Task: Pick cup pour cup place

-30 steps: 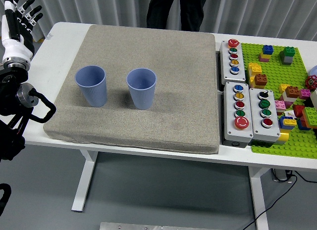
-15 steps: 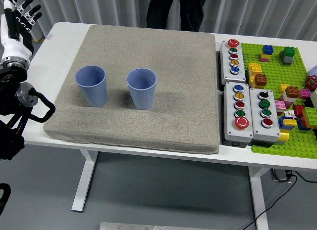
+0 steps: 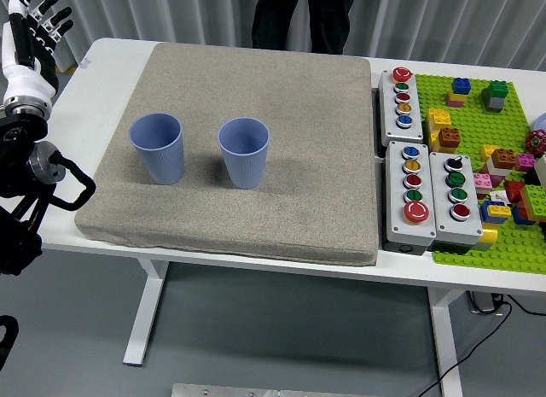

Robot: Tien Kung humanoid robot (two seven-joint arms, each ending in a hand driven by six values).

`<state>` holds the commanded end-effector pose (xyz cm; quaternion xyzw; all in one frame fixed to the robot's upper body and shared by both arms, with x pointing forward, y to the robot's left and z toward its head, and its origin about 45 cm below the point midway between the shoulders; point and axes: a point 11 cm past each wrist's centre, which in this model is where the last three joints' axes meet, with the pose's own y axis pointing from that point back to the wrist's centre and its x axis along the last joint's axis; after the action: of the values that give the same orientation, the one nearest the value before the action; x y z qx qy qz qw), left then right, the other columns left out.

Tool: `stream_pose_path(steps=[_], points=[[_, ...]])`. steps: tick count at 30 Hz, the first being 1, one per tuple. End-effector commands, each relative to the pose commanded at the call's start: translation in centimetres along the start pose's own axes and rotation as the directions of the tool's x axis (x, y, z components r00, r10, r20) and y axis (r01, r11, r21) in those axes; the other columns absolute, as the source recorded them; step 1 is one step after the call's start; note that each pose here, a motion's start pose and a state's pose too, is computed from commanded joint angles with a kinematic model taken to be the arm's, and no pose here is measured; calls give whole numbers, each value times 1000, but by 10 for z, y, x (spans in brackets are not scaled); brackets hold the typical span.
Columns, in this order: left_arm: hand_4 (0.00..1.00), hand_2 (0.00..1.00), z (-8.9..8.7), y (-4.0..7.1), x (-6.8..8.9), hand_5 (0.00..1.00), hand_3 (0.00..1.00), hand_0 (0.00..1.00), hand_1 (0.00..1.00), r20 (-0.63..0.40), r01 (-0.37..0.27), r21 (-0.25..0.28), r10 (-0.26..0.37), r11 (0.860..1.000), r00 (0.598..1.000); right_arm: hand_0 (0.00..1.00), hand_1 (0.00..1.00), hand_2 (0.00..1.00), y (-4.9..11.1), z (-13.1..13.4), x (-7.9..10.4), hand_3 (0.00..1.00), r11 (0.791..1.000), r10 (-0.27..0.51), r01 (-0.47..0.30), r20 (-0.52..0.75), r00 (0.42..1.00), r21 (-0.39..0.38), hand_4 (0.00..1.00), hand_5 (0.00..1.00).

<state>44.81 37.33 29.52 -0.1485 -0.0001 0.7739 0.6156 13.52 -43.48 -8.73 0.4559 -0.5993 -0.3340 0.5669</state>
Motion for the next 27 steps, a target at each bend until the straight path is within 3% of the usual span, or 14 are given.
stream_pose_path(steps=[10, 17, 19, 27], points=[[846, 817, -5, 2, 1, 998, 904, 740, 727, 8, -2, 11, 1, 1000, 1000, 691, 661, 588, -1, 7, -1, 587, 1000, -3, 3, -5, 1000, -11, 2, 2], [843, 817, -16, 10, 4, 998, 904, 740, 728, 19, -2, 35, 2, 999, 1000, 692, 661, 588, -2, 23, -3, 590, 999, -10, 10, -13, 1000, -38, 2, 18], [840, 816, -17, 10, 4, 998, 904, 740, 729, 21, -2, 39, 1, 999, 1000, 692, 660, 590, -2, 25, -3, 597, 999, -11, 10, -13, 1000, -43, 2, 68], [839, 816, -15, 11, 6, 998, 904, 740, 729, 36, 0, 36, -2, 999, 999, 692, 660, 590, -2, 34, -3, 599, 998, -12, 11, -14, 1000, -55, 4, 75]])
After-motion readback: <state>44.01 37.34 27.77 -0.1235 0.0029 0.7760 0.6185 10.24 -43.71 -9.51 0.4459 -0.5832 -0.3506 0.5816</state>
